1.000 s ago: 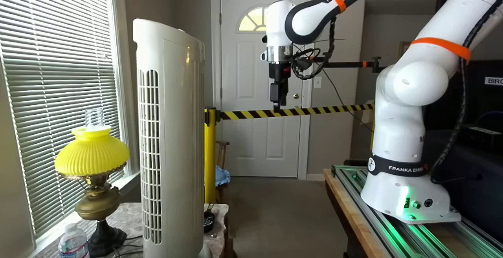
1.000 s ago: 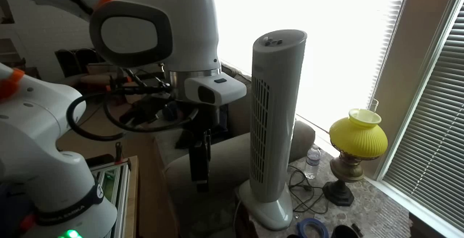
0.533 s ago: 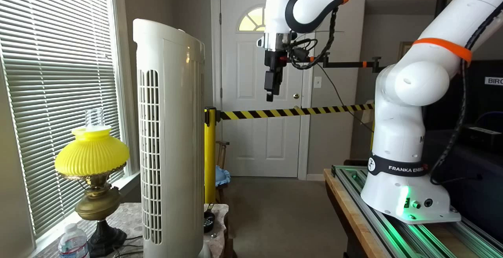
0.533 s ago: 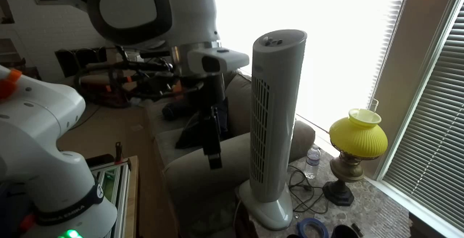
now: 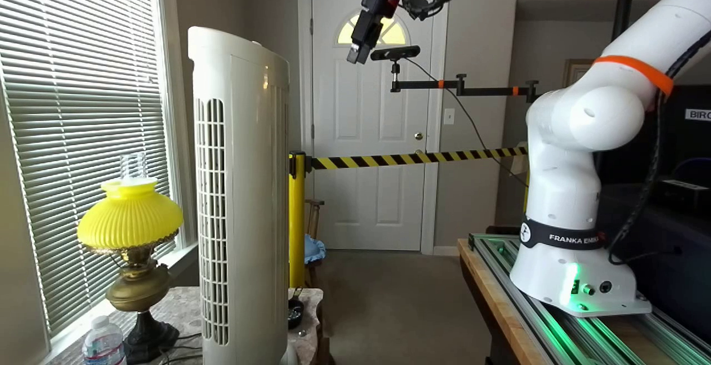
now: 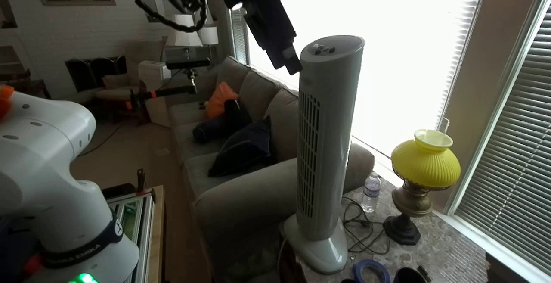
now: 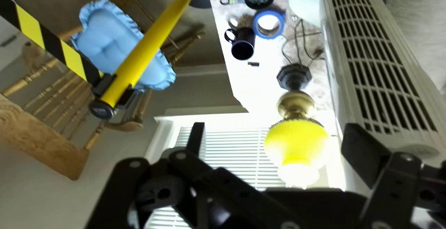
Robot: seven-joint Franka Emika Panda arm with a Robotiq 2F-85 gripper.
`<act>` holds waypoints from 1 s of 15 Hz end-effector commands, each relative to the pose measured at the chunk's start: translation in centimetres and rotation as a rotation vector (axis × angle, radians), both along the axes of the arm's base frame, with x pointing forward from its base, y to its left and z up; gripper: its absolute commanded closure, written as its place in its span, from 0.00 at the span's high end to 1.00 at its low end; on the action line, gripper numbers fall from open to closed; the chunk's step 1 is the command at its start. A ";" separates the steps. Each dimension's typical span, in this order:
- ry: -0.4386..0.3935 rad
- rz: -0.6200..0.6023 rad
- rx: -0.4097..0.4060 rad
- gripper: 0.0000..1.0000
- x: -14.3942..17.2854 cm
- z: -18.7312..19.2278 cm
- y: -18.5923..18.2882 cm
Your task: Press the button on the air cooler twice
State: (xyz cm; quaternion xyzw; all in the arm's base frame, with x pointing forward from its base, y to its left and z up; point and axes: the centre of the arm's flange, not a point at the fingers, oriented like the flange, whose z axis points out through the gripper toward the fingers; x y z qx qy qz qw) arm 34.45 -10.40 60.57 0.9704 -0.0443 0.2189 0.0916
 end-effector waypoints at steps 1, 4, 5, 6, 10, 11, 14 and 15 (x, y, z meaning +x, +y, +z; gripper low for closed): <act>-0.057 0.138 0.082 1.00 0.9 5.2 2.1; -0.095 0.267 0.147 1.00 1.7 8.5 3.7; -0.097 0.305 0.177 1.00 2.0 9.1 4.2; -0.095 0.334 0.199 1.00 2.1 9.6 4.7; -0.018 0.357 0.197 1.00 3.5 10.3 5.9; 0.016 0.345 0.178 1.00 3.7 10.4 6.0; 0.060 0.393 0.166 1.00 4.4 11.1 6.5; 0.075 0.402 0.167 1.00 4.7 11.4 6.7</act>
